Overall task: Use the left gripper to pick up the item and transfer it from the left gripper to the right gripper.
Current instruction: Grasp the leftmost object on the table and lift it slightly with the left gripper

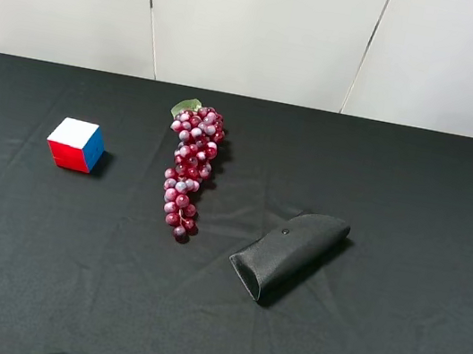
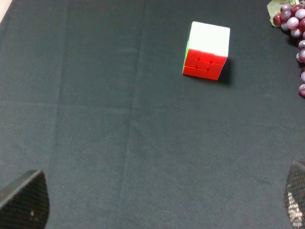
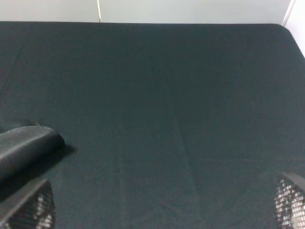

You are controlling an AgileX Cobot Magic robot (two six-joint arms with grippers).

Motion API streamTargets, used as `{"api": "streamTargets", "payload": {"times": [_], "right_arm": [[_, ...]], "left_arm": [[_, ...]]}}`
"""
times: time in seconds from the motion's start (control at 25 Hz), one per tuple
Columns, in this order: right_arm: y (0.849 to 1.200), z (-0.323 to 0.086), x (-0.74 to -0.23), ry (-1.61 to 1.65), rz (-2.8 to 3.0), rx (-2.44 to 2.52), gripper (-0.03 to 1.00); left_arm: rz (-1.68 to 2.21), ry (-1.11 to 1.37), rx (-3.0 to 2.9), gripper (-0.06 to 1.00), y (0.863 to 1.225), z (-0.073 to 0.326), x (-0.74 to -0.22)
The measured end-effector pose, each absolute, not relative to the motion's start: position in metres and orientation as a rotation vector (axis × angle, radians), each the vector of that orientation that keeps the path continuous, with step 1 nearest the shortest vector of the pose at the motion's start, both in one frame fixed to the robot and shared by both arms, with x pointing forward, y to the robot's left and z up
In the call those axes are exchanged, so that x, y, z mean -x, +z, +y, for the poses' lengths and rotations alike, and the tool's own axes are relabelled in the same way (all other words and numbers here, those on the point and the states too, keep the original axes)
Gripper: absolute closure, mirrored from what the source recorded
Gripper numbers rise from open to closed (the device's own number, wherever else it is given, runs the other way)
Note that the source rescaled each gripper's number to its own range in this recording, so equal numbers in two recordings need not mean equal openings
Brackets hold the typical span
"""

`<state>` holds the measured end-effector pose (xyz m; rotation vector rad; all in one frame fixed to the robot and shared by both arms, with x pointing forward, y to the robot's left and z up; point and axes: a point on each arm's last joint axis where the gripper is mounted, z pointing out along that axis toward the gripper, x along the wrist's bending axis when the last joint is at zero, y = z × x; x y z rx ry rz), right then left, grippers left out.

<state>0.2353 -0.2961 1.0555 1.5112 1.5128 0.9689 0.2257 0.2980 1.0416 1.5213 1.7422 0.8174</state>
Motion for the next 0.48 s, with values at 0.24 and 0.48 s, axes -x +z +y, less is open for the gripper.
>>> {"api": "streamTargets", "payload": {"times": [0.24,0.48], "right_arm": [[1.0555,-0.2961,-0.2353,0.969,1.513,-1.511,-0.03],[1.0555,-0.2961,-0.2353,0.969,1.513,-1.511,-0.03]], "left_arm": [[1.742,0.817,-1.521,-0.03,1.0416,0.298,-0.2257],[1.742,0.817,-1.521,-0.03,1.0416,0.298,-0.2257]]}}
